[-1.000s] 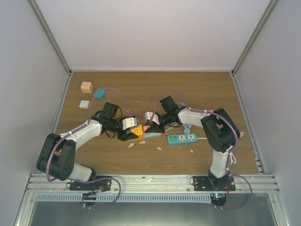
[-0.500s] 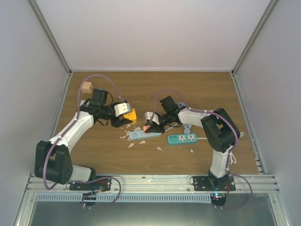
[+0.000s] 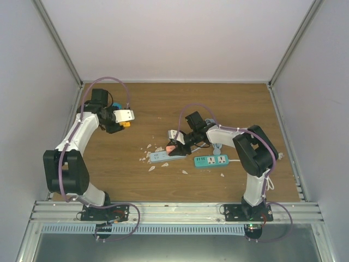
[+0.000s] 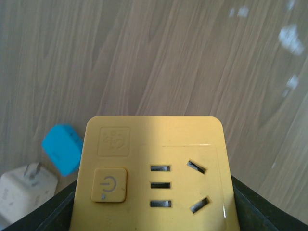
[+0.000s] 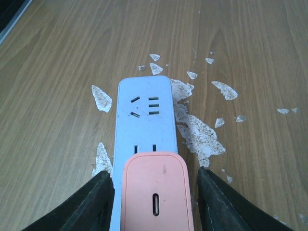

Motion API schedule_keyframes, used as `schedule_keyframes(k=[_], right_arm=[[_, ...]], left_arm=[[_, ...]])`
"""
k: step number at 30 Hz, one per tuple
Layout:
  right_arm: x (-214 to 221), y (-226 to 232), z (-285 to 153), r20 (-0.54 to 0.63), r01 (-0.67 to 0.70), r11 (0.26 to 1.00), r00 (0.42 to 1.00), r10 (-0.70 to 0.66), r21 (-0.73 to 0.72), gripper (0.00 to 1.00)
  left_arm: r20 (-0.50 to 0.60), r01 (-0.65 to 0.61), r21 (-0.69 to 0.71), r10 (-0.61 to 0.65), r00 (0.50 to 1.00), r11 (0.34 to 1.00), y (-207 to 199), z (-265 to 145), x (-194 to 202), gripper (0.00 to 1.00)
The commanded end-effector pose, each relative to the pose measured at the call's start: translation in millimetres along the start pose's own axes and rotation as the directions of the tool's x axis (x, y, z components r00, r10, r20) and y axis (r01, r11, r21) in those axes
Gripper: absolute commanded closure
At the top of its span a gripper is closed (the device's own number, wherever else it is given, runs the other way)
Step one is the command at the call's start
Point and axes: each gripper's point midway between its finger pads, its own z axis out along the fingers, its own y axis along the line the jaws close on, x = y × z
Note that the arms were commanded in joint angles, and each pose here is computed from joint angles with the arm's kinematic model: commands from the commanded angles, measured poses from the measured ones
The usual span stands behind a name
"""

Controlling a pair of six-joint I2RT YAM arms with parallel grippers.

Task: Pull the plug off the socket

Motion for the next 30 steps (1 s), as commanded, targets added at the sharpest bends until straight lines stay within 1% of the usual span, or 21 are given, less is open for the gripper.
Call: schedule_keyframes(k=[1, 4, 8, 13, 17, 20, 22, 30], right_arm=[[-7.3, 2.4, -0.6, 0.014, 0.006, 1.0, 1.0, -0.005, -0.012, 0.49], [-8.5, 2.3, -0.9, 0.018, 0.003, 1.0, 1.0, -0.003, -0.014, 0.44], [-9.1, 2.5, -1.2, 0.018, 0.002, 1.0, 1.0, -0.002, -0.014, 0.39], [-9.5, 1.3, -2.4, 0.016, -0.001, 1.0, 1.0, 0.001, -0.011, 0.36], [-10.0, 1.2, -3.1, 0.018, -0.004, 1.0, 1.0, 0.005, -0.013, 0.32], [-11.1, 0.4, -4.1, 0.019, -0.007, 1.0, 1.0, 0.007, -0.012, 0.31], [-11.5, -0.9, -5.6, 0.02, -0.007, 1.0, 1.0, 0.007, -0.008, 0.3], [-19.1, -3.1, -17.2, 0.048, 0.003, 1.0, 0.999, -0.003, 0.006, 0.26]], left_arm=[[-0.264, -0.157, -0.045, 0.14, 0.954, 0.987, 24.6, -6.5, 50.2, 0.81], [-0.368, -0.231, -0.059, 0.194, 0.909, 0.971, 40.0, -4.7, 67.0, 0.8], [-0.43, -0.252, -0.037, 0.213, 0.878, 0.967, 55.7, 3.2, 77.0, 0.8], [-0.513, -0.313, -0.016, 0.261, 0.818, 0.949, 71.6, 18.4, 93.0, 0.79], [-0.583, -0.365, 0.032, 0.314, 0.749, 0.93, 75.6, 30.3, 106.9, 0.78], [-0.611, -0.387, 0.052, 0.336, 0.717, 0.921, 80.6, 33.8, 112.0, 0.77], [-0.612, -0.417, 0.072, 0.37, 0.699, 0.906, 79.9, 40.3, 102.9, 0.77], [-0.649, -0.473, 0.142, 0.443, 0.619, 0.87, 76.4, 64.8, 102.4, 0.75]])
